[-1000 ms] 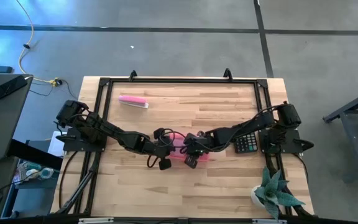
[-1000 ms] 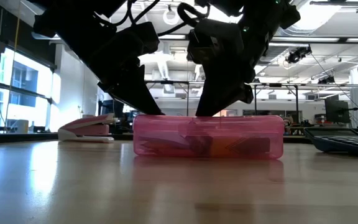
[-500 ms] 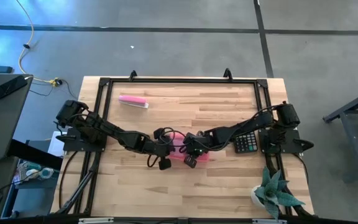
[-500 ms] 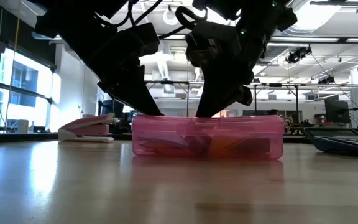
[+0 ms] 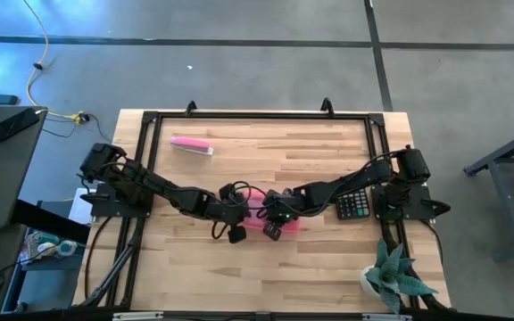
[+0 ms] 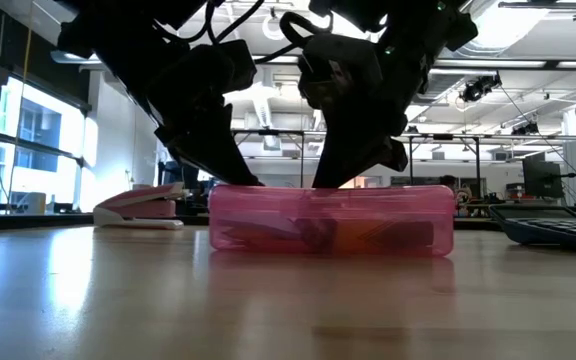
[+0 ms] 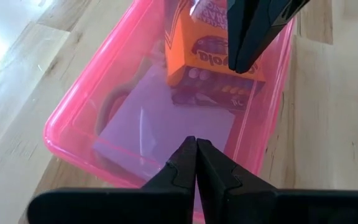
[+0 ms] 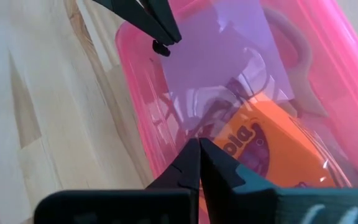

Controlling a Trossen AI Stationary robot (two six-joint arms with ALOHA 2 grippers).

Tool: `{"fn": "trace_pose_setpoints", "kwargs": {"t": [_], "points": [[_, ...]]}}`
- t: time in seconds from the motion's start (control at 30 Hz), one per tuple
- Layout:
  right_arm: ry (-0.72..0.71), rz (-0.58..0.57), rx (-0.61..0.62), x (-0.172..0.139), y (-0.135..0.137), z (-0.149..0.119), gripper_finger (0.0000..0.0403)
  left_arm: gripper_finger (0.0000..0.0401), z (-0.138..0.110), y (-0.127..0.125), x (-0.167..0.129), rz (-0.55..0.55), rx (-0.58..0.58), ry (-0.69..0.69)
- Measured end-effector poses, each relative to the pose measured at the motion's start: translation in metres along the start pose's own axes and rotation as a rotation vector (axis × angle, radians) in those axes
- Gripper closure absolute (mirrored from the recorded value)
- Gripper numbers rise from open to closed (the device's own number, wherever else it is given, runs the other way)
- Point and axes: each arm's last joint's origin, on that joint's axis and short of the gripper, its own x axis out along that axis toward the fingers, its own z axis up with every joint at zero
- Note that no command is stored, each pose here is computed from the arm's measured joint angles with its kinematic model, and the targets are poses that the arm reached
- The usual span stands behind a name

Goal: Pack school essentials
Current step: Close the supply box

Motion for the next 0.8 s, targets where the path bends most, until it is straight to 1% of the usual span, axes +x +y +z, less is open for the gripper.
{"fn": "trace_pose_setpoints", "kwargs": {"t": [0.13,0.3,0.4,0.5,0.57,0.7,0.8], "points": [[0.001,0.002,0.000,0.000,0.000,0.000,0.0403,0.0401,-0.002,0.000,0.005,0.007,-0.008,0.015],[-0.012,0.007,-0.043,-0.003,0.003,0.000,0.0403,0.0401,-0.002,-0.001,0.008,0.020,-0.012,-0.006],[-0.025,0.011,-0.067,-0.009,0.006,-0.002,0.0403,0.0401,-0.001,-0.003,0.006,-0.002,-0.011,-0.021],[-0.054,0.019,-0.104,-0.019,0.012,-0.004,0.0403,0.0401,0.000,-0.004,0.006,-0.017,0.005,-0.034],[-0.076,0.043,-0.127,-0.025,0.018,-0.005,0.0403,0.0401,0.001,-0.004,0.006,-0.022,0.004,-0.037],[-0.086,0.093,-0.166,-0.027,0.029,-0.012,0.0402,0.0401,0.001,-0.005,0.006,-0.026,0.003,-0.043],[-0.094,0.092,-0.182,-0.028,0.034,-0.017,0.0402,0.0401,0.001,-0.005,0.006,-0.029,0.002,-0.045]]}}
